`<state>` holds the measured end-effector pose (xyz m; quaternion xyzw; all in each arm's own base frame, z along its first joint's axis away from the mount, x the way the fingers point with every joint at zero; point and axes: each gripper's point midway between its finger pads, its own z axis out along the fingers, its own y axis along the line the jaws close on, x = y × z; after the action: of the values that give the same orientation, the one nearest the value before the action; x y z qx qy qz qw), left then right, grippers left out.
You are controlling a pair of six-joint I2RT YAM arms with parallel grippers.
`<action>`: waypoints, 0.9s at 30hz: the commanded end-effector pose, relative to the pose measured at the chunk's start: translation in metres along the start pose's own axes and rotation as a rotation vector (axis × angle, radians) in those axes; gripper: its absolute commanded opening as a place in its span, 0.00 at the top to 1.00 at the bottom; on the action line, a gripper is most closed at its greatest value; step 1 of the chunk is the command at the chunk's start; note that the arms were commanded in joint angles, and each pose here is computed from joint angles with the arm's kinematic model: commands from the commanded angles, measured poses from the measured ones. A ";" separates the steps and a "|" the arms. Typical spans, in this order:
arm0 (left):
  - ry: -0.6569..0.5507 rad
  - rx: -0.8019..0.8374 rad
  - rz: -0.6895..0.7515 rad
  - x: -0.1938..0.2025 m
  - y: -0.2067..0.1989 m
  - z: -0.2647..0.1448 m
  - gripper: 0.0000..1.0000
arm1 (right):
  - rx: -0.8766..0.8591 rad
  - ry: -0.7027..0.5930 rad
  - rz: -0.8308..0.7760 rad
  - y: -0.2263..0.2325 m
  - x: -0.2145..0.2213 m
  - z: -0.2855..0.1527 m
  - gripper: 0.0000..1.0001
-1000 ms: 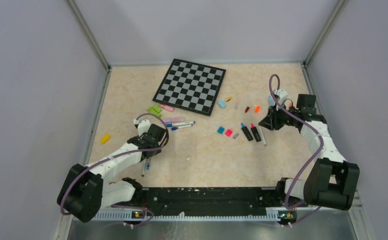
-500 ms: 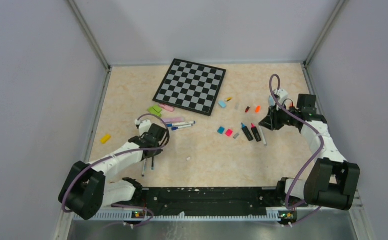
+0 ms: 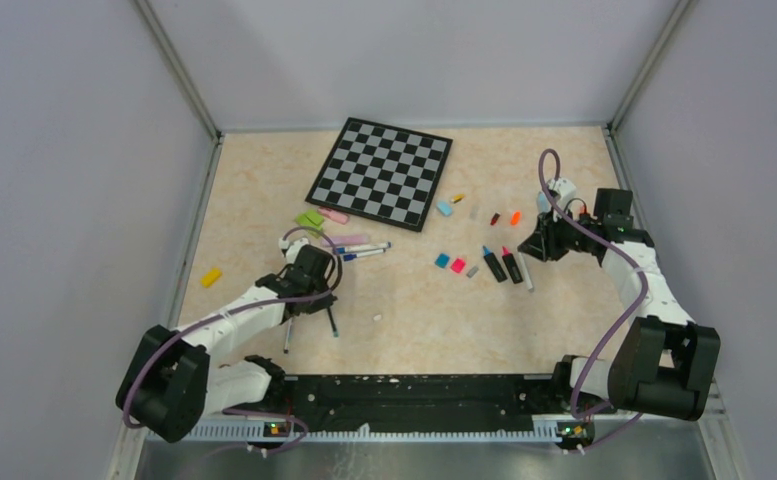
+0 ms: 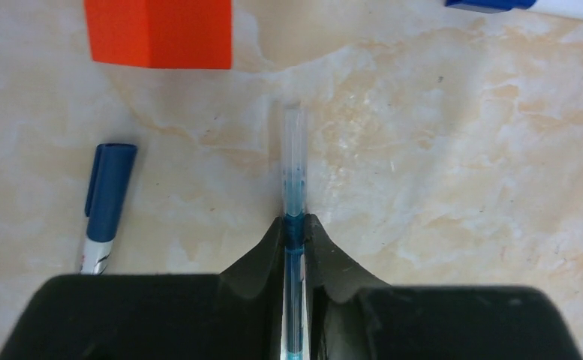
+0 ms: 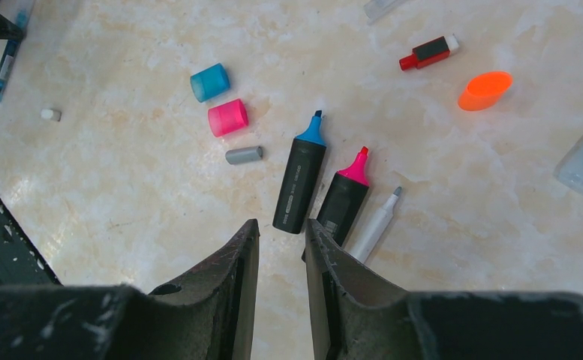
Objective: Open the pen caps
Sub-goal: Pick up the pen from the center of the board.
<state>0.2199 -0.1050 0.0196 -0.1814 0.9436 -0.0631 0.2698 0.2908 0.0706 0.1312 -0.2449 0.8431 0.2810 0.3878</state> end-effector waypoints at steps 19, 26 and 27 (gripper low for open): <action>0.245 -0.177 0.057 0.061 0.019 0.004 0.75 | 0.013 -0.036 -0.056 0.000 -0.013 -0.006 0.72; 0.226 -0.265 0.123 0.073 0.024 -0.001 0.75 | 0.010 -0.040 -0.058 0.001 -0.014 -0.007 0.72; 0.227 -0.282 0.133 0.073 0.026 -0.001 0.76 | 0.009 -0.040 -0.058 0.001 -0.014 -0.007 0.72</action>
<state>0.2159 -0.1457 0.0151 -0.1589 0.9563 -0.0412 0.2418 0.2908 0.0704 0.1310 -0.2452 0.8432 0.2803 0.3876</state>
